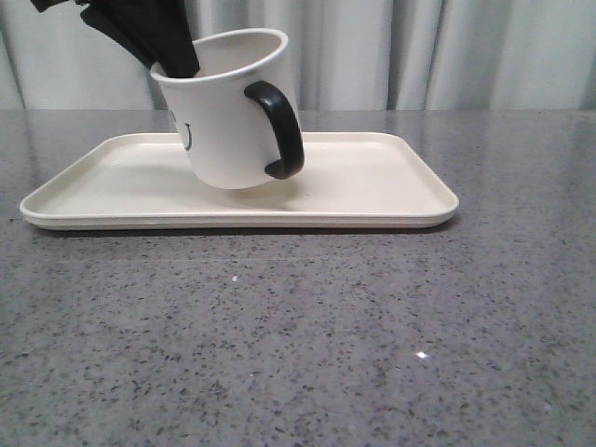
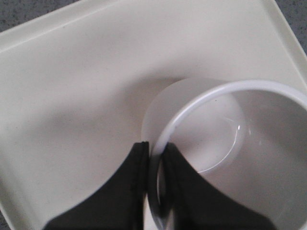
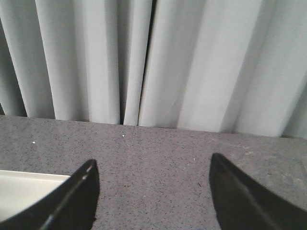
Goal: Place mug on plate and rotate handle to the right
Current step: 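Lower the mug onto the tray and open the left gripper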
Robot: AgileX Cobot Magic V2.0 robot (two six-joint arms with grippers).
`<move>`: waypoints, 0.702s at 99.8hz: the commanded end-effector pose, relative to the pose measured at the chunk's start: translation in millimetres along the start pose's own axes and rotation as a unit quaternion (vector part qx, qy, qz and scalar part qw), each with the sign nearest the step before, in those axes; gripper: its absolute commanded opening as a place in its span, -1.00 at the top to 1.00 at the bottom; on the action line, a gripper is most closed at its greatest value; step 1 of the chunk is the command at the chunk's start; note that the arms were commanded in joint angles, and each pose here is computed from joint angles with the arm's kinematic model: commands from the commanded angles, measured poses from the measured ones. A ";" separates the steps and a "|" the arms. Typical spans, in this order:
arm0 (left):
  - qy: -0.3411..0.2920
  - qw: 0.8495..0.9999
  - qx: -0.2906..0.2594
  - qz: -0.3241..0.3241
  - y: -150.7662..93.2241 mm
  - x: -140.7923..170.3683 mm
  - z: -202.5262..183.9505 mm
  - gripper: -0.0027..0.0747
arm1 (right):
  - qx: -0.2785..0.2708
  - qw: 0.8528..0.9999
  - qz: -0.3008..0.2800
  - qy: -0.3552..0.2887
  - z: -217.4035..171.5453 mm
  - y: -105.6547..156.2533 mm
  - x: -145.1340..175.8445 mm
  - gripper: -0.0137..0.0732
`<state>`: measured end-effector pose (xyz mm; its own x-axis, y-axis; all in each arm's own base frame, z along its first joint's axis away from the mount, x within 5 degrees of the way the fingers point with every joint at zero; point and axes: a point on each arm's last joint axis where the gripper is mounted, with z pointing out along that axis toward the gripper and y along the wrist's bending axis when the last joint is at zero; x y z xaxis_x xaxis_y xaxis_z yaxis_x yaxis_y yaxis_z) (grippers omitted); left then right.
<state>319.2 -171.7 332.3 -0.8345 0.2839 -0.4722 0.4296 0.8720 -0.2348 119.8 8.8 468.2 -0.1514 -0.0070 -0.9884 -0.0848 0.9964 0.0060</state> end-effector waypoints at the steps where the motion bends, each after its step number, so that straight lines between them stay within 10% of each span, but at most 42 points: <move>1: -0.055 0.998 0.021 -0.001 -12.6 -8.8 -24.9 0.98 | 0.003 0.999 -0.008 -0.046 -3.9 -0.3 -14.1 -0.46; 70: -0.004 1.000 0.016 -0.002 -8.8 -4.7 -6.1 0.98 | 0.003 0.999 -0.008 -0.042 -3.9 -0.2 -13.3 -0.46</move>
<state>322.2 -173.9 319.6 -0.8619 0.3062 -0.4041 0.4225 0.8744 -0.2386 119.6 8.9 466.7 -0.1681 -0.0084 -0.9857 -0.0859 0.9963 0.0061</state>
